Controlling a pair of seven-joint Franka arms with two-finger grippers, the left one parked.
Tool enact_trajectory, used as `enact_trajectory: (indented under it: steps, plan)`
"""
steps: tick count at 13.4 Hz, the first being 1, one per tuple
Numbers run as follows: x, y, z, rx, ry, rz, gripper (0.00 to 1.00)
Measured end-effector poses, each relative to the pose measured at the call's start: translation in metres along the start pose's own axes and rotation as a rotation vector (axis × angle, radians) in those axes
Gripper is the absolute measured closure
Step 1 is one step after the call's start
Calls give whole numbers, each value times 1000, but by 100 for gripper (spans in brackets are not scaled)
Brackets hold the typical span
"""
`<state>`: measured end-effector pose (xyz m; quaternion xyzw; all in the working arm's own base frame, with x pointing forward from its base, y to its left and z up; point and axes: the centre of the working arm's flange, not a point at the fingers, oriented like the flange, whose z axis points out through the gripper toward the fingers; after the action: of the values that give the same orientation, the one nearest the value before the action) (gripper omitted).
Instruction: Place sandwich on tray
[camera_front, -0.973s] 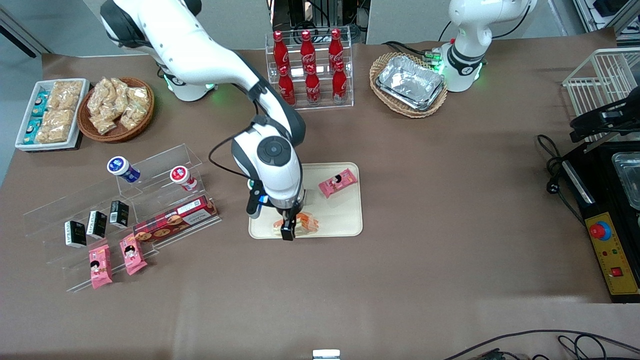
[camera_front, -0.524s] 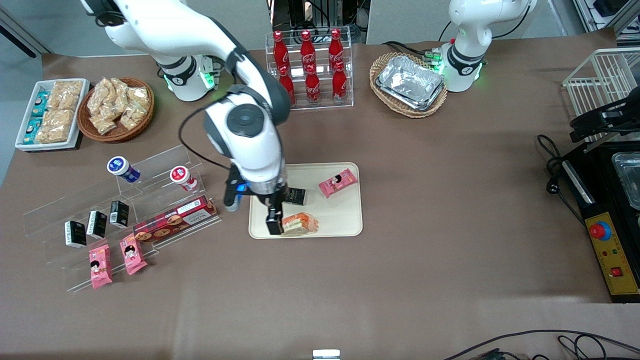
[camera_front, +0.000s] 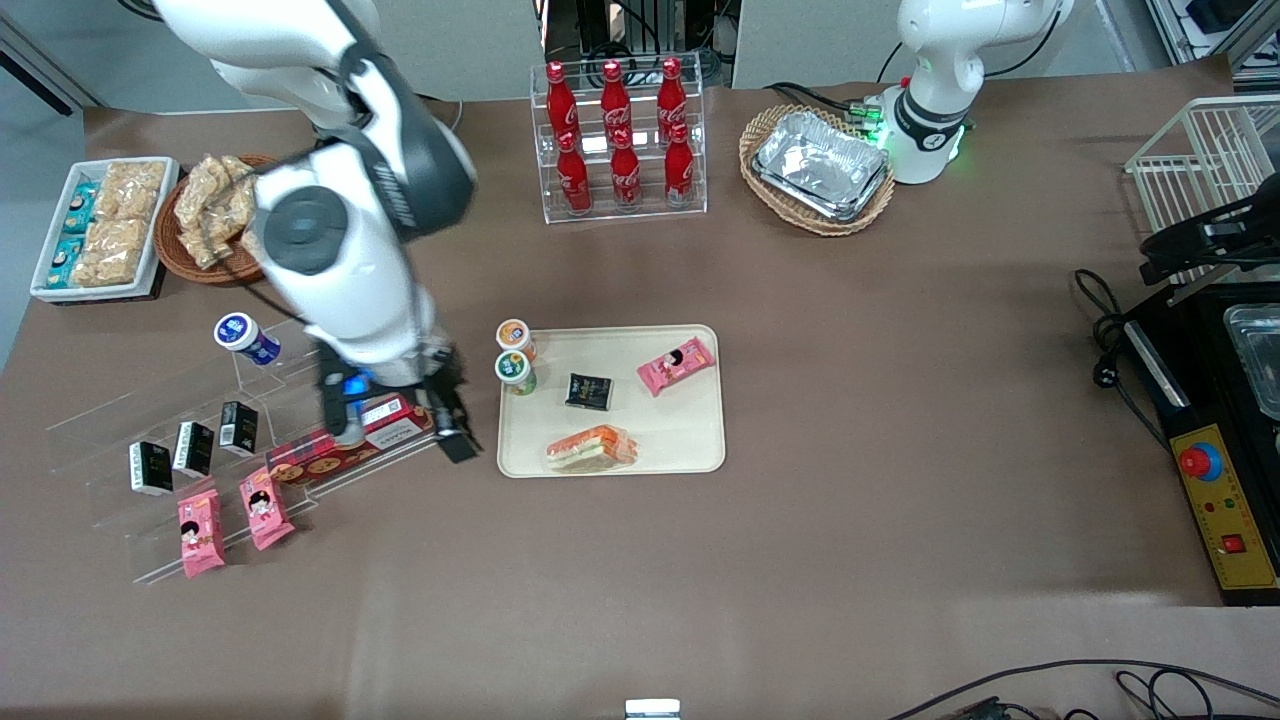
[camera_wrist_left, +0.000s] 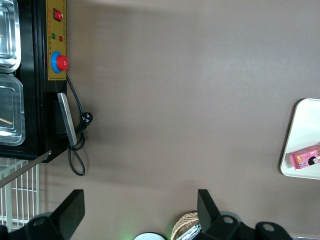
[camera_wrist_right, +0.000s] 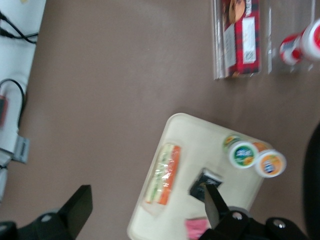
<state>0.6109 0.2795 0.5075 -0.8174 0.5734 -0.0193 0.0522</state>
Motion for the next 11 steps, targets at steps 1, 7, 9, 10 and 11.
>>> enact_trajectory:
  steps: [1,7,9,10,11]
  plan:
    - [22,4,-13,-6,-29,-35,0]
    - [177,60,-83,-79,-76,-349,0]
    - [217,80,-101,-77,-75,-443,0]
    - [229,87,-106,-83,-79,-472,0]
    - [238,94,-110,-88,-84,-515,0]
